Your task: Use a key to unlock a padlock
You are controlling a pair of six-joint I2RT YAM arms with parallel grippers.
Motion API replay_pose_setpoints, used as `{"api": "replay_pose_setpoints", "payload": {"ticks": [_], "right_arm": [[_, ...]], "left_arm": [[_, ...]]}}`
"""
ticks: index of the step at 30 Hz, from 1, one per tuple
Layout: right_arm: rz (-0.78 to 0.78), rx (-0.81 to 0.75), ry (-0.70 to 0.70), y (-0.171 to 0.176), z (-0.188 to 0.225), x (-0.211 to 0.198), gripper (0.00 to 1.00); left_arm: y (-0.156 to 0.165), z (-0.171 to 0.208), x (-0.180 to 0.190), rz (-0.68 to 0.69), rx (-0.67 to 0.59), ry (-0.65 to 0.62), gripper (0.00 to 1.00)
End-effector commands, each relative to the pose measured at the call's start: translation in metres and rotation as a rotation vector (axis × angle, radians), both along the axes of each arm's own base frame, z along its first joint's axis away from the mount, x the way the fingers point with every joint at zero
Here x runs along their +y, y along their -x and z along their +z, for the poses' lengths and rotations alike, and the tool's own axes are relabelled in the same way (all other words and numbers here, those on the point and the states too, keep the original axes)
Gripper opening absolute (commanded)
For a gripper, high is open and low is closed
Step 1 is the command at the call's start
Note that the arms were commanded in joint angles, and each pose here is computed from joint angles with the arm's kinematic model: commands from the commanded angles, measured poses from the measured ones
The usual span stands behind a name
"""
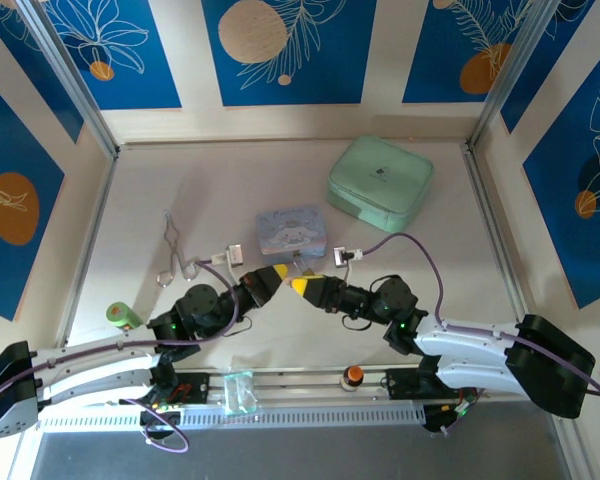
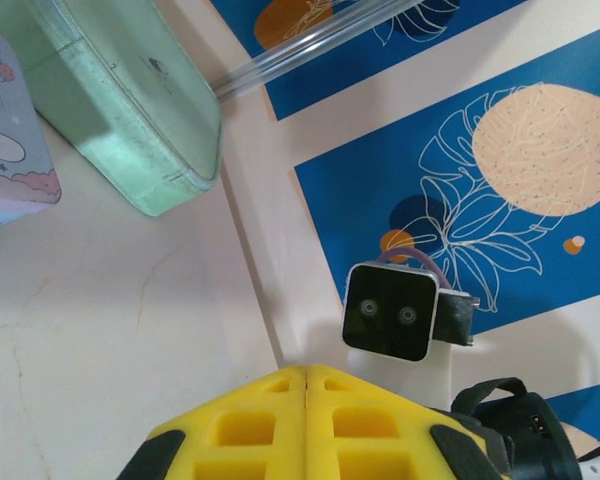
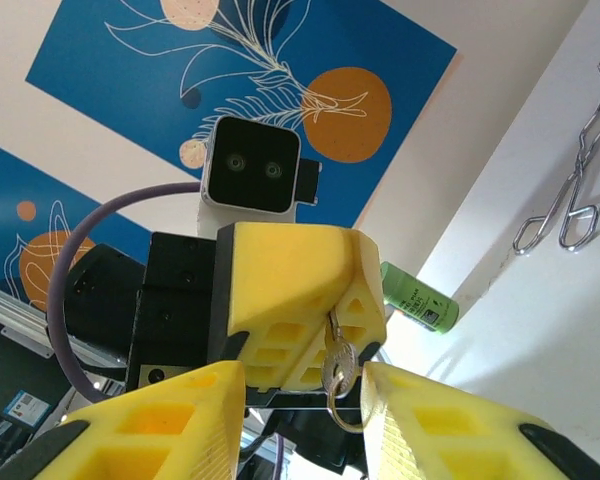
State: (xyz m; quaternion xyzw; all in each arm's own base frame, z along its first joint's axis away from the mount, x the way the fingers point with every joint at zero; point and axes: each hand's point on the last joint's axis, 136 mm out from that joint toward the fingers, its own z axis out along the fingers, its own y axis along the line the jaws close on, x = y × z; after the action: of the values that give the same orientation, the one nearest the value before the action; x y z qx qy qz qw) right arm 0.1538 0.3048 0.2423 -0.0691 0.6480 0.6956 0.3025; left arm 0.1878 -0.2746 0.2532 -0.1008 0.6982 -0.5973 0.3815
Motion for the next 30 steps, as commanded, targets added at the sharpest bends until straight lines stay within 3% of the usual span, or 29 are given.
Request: {"api": "replay_pose_setpoints", "payload": {"ticks": [1, 5, 9, 12, 18, 22, 26, 30], "right_arm": [[0.009, -0.035, -0.037, 0.0, 0.013, 0.002, 0.35], [-0.016, 0.0, 0.005, -0.007, 0.002, 0.004, 0.42], [-0.008, 0.001, -0.015, -0.008, 0.003, 0.005, 0.42], [0.025, -0.014, -0.029, -0.004, 0.008, 0.009, 0.32], [0.048, -0.016, -0.063, -0.005, 0.011, 0.015, 0.31], [0.067, -0.011, -0.055, -0.004, 0.008, 0.019, 0.11], [0.052, -0.003, -0.052, -0.006, 0.005, 0.018, 0.0], [0.048, 0.003, -0.044, -0.006, 0.002, 0.018, 0.0]], "left_arm": [[0.001, 0.013, 0.003, 0.002, -0.017, 0.056, 0.0], [0.002, 0.012, 0.002, -0.004, -0.01, 0.073, 0.0], [0.003, 0.013, 0.003, -0.007, -0.015, 0.077, 0.0], [0.003, 0.011, 0.004, -0.005, -0.01, 0.073, 0.0], [0.003, 0.009, 0.001, -0.011, -0.01, 0.065, 0.0], [0.002, 0.005, 0.006, 0.006, -0.003, 0.067, 0.0], [0.002, 0.004, 0.009, 0.014, -0.002, 0.055, 0.0], [0.001, 0.002, 0.011, 0.023, 0.005, 0.05, 0.0]]}}
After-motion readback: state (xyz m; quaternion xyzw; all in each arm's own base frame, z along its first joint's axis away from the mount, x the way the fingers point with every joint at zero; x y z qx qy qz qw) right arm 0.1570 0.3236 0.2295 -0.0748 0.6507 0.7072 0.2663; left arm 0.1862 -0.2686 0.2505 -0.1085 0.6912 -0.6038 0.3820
